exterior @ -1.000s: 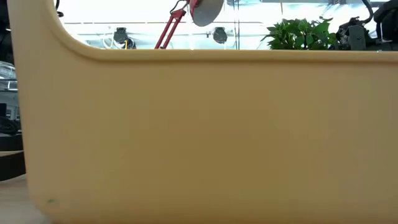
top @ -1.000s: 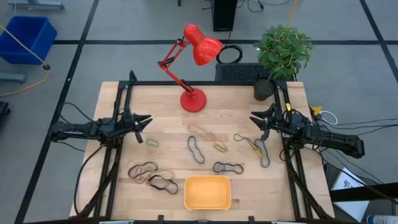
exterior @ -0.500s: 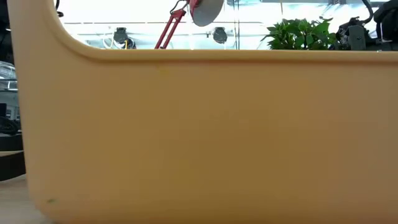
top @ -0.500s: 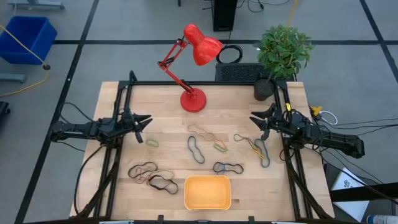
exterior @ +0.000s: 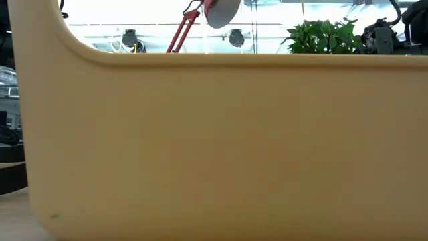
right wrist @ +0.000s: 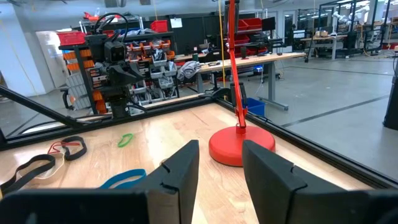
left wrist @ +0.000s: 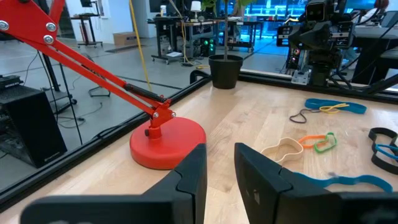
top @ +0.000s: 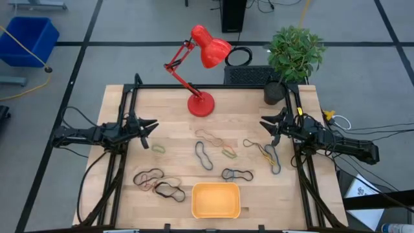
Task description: Pick and place rubber bands into bin
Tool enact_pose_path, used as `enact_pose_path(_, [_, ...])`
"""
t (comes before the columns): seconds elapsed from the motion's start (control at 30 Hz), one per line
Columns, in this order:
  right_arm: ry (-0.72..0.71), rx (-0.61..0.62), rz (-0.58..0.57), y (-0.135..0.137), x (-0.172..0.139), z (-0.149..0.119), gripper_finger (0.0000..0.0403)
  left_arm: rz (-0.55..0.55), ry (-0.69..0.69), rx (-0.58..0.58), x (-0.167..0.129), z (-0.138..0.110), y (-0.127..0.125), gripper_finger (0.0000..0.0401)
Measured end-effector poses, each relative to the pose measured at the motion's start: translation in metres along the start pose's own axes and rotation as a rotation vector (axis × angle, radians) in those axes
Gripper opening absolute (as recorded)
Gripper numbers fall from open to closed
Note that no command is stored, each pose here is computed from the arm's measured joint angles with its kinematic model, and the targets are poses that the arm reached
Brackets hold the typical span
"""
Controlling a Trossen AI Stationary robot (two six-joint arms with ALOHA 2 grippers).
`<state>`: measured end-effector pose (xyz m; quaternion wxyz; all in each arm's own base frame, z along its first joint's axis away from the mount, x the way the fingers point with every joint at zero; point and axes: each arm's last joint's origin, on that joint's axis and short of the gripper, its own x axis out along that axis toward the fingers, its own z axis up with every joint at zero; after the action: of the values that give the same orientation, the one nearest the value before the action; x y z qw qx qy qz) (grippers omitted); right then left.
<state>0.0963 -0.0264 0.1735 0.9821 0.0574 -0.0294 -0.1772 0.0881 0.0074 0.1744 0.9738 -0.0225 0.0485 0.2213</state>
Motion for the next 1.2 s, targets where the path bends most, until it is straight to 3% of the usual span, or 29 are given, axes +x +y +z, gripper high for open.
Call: enact_pose_path(1.2, [0.008,-0.001,-0.006,-0.0003,0.0,-0.0008,0.0116,0.008,-0.001,-0.01,0.0002,0.0001,0.0007,0.0088])
